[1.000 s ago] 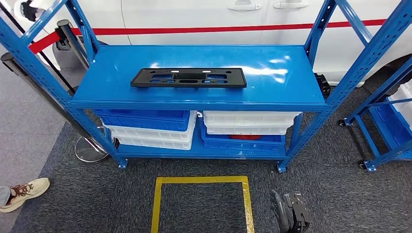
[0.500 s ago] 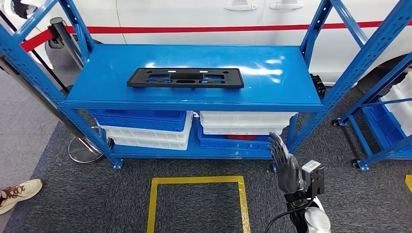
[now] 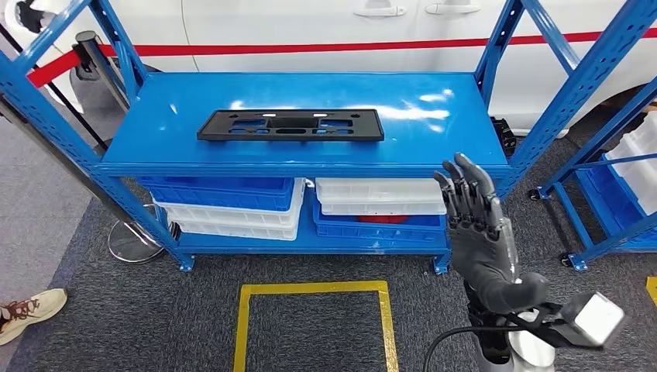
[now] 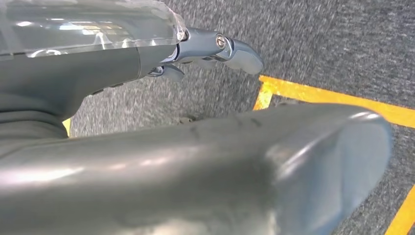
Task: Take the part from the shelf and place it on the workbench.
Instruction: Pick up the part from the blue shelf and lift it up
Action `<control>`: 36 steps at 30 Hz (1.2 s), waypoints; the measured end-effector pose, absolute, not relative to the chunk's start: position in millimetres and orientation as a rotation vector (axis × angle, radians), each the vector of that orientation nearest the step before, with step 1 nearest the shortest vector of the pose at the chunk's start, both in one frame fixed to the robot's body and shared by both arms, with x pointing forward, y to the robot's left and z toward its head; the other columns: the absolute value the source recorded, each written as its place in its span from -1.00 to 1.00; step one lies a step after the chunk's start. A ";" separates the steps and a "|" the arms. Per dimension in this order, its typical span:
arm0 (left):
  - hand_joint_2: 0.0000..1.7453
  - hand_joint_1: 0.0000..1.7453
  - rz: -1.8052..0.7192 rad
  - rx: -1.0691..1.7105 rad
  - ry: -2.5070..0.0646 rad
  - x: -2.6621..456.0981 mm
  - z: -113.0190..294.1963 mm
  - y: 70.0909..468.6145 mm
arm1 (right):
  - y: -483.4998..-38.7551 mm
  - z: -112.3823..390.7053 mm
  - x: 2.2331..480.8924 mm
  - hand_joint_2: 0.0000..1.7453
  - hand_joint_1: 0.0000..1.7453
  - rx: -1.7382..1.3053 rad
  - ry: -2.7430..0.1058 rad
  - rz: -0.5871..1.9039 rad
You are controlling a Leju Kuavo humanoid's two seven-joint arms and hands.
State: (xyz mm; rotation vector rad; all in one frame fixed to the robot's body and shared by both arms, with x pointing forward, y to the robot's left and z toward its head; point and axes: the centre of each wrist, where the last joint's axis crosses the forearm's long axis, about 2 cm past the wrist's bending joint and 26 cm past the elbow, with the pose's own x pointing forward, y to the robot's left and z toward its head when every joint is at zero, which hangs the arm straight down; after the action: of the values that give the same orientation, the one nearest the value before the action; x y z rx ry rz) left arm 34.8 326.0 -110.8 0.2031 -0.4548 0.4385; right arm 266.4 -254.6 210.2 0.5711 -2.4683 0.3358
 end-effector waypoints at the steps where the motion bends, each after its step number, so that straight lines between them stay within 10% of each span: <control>1: -1.00 -1.00 0.444 0.203 -0.456 35.0 -110.8 325.4 | -251.8 218.3 264.2 -1.00 -1.00 0.591 -2.505 0.352; 36: -1.00 -1.00 0.526 0.153 -0.509 37.1 -111.9 302.7 | -235.2 251.0 225.1 -1.00 -1.00 0.798 -2.672 0.516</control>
State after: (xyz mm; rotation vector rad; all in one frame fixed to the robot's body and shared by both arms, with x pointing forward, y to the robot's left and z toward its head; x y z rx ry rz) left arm 37.1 302.7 -111.9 0.1530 -0.5088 0.5261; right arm 225.1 -235.2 251.0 0.7978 -2.6724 0.5156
